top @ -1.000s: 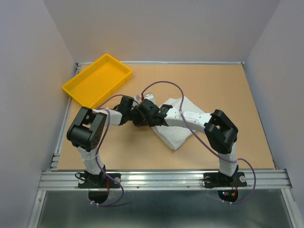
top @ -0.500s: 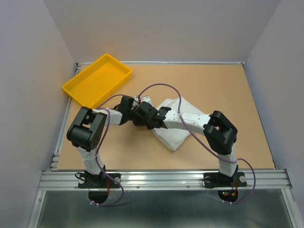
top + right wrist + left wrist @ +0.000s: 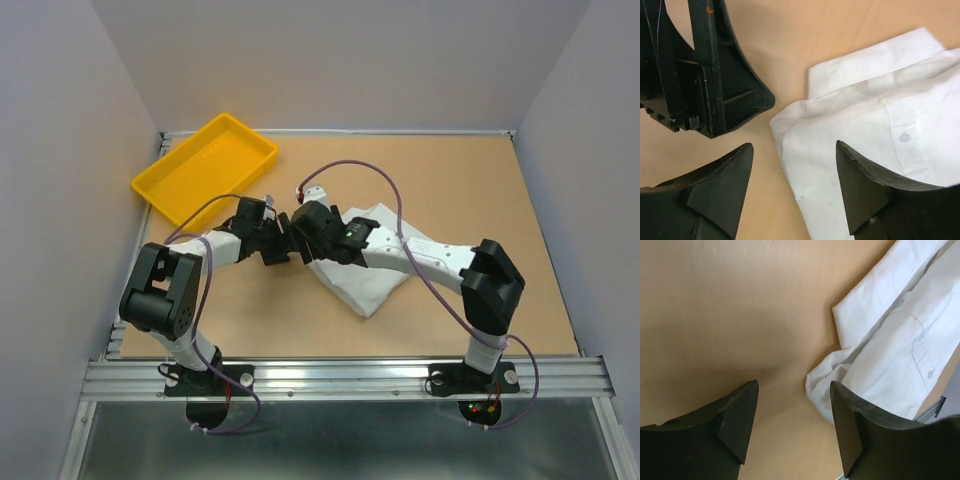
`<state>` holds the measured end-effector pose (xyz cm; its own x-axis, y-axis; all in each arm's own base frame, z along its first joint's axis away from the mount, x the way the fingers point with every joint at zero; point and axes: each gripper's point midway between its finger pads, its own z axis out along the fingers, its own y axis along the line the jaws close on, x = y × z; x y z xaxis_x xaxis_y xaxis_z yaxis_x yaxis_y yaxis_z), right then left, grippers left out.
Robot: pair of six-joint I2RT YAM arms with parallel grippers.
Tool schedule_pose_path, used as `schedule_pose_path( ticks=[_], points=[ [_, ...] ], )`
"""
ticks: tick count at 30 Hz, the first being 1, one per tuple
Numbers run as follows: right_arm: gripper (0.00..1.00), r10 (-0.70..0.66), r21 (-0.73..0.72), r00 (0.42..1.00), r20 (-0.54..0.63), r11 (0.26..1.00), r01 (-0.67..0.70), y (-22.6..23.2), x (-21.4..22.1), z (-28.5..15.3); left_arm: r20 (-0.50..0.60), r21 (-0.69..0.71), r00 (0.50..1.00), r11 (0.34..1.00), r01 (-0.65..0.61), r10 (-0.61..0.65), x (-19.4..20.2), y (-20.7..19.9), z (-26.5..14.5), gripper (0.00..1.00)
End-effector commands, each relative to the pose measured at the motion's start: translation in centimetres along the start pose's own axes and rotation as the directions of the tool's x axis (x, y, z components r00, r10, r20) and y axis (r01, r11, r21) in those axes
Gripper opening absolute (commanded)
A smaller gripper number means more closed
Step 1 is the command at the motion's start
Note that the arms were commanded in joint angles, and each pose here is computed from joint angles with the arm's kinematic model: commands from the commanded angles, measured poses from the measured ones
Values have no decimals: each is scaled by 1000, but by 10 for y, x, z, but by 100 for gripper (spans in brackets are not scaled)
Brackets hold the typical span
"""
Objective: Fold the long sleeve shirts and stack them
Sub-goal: Fold the shirt
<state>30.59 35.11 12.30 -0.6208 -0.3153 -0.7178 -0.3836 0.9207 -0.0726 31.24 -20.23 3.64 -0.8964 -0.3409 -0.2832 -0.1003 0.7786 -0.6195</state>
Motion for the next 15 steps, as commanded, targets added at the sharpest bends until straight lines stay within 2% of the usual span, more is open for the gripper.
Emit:
schedule_pose_path(
  ticks=[1, 4, 7, 9, 11, 12, 15],
  points=[
    [73, 149, 6, 979, 142, 988, -151, -35, -47, -35, 91, -39, 995, 999, -35, 38, -22, 2, -24, 81],
    [73, 273, 30, 954, 122, 960, -278, -84, -39, -35, 155, -45, 984, 995, -88, 94, -41, -17, -42, 86],
    [72, 382, 52, 918, 108, 920, -389, -132, -20, -34, 238, -16, 953, 982, -187, 186, -56, -58, -59, 86],
    [71, 455, 48, 883, 113, 886, -462, -161, -13, -34, 255, 54, 936, 963, -263, 241, -52, -101, -64, 86],
    [70, 525, -8, 845, 100, 850, -527, -172, 1, -38, 230, 112, 928, 939, -325, 294, -37, -130, -57, 86],
    [69, 584, -4, 805, 106, 810, -587, -193, 7, -36, 218, 166, 923, 920, -354, 316, -32, -148, -56, 85],
    [67, 675, -137, 734, 75, 736, -663, -202, 20, -36, 144, 211, 926, 904, -372, 348, -14, -163, -33, 79]
  ],
)
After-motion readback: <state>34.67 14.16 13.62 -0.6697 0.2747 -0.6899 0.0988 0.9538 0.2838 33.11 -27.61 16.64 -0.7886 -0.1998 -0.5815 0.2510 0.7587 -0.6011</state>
